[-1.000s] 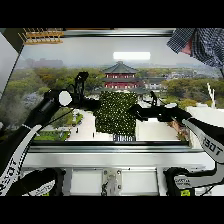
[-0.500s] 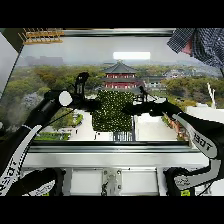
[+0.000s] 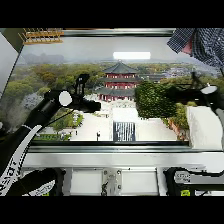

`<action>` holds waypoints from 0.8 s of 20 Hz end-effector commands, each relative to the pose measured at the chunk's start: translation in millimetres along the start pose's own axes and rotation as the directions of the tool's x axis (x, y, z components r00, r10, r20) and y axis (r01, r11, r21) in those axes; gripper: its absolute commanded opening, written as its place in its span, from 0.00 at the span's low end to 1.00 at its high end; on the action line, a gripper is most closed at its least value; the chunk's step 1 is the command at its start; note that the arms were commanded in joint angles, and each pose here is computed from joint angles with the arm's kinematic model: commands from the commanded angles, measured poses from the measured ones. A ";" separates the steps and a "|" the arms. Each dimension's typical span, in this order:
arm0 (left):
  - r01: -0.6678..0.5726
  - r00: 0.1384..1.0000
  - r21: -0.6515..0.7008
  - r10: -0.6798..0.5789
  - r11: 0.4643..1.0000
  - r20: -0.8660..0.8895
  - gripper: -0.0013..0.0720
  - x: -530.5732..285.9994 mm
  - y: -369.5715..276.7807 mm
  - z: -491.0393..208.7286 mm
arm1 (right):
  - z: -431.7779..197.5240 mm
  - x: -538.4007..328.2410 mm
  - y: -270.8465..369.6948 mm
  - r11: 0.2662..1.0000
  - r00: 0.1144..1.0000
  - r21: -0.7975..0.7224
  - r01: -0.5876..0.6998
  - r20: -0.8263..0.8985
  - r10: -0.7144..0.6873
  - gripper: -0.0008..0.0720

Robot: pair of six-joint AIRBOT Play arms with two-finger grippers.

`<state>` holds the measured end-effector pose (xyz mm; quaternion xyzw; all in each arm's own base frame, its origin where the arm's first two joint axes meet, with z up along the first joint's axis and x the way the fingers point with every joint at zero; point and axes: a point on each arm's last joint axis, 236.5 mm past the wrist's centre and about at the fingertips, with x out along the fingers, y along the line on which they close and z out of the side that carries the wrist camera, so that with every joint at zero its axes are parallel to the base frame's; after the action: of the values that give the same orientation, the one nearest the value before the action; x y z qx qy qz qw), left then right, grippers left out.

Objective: Fold the clothes and pants, and hang the long-sleeved shirts on hangers.

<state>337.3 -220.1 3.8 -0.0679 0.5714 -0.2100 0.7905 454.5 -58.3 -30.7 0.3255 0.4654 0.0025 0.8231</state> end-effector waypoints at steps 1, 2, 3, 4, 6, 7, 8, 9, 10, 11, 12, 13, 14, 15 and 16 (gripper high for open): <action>0.000 1.000 0.001 0.000 1.000 -0.007 0.02 -0.2 -0.2 -1.8 | 54.1 -72.5 -78.8 0.986 0.979 0.140 0.088 0.173 -0.111 0.02; 0.000 1.000 0.001 0.000 1.000 -0.007 0.02 -0.2 -0.2 -1.7 | 61.4 -89.4 -93.5 0.981 0.969 0.170 0.099 0.208 -0.134 0.02; 0.000 1.000 0.001 0.000 1.000 -0.006 0.02 -0.2 -0.2 -1.6 | 66.3 -105.8 -106.4 0.975 0.959 0.197 0.108 0.238 -0.154 0.02; 0.000 1.000 0.001 0.000 1.000 -0.007 0.02 -0.2 -0.2 -1.7 | 68.3 -119.7 -115.8 0.969 0.952 0.218 0.113 0.256 -0.169 0.02; 0.000 1.000 0.001 0.000 1.000 -0.006 0.02 -0.1 -0.1 -1.5 | 67.0 -138.7 -124.5 0.964 0.946 0.241 0.115 0.270 -0.180 0.02; 0.000 1.000 0.001 0.000 1.000 -0.006 0.02 -0.2 -0.1 -1.5 | 64.6 -146.0 -124.7 0.963 0.947 0.246 0.112 0.268 -0.178 0.02; 0.000 1.000 0.001 0.000 1.000 -0.006 0.02 -0.1 -0.1 -1.5 | 62.5 -152.6 -122.3 0.964 0.948 0.244 0.109 0.268 -0.175 0.02; -0.001 1.000 0.002 0.001 1.000 -0.006 0.02 -0.2 0.0 -1.6 | 60.2 -158.4 -117.5 0.966 0.949 0.234 0.109 0.266 -0.171 0.02; -0.001 1.000 0.002 0.001 1.000 -0.007 0.02 -0.1 0.0 -1.6 | 56.5 -165.5 -114.6 0.967 0.948 0.222 0.128 0.260 -0.185 0.02; 0.000 1.000 0.002 0.000 1.000 -0.007 0.02 -0.2 -0.1 -1.7 | 50.2 -172.7 -115.6 0.962 0.945 0.212 0.170 0.243 -0.221 0.02; -0.001 1.000 0.002 0.001 1.000 -0.007 0.02 -0.2 0.0 -1.8 | 40.5 -181.5 -120.3 0.951 0.938 0.211 0.226 0.216 -0.271 0.02; -0.001 1.000 0.002 0.001 1.000 -0.007 0.02 -0.2 0.0 -1.7 | 29.7 -190.0 -125.3 0.936 0.930 0.217 0.278 0.183 -0.319 0.02; -0.001 1.000 0.002 0.001 1.000 -0.005 0.02 -0.1 0.0 -1.4 | 15.7 -200.4 -133.4 0.912 0.914 0.221 0.346 0.139 -0.380 0.02; 0.000 1.000 0.002 0.000 1.000 -0.005 0.02 -0.1 0.0 -1.3 | 1.7 -209.8 -141.9 0.885 0.895 0.222 0.409 0.094 -0.437 0.02; -0.001 1.000 0.003 0.001 1.000 -0.005 0.02 -0.1 0.1 -1.3 | -13.7 -218.3 -150.0 0.857 0.872 0.216 0.468 0.046 -0.487 0.02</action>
<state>335.8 -219.7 3.4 -0.0660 0.5737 -0.2108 0.7888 328.7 -229.3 56.7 0.3191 0.4229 -0.2035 0.8233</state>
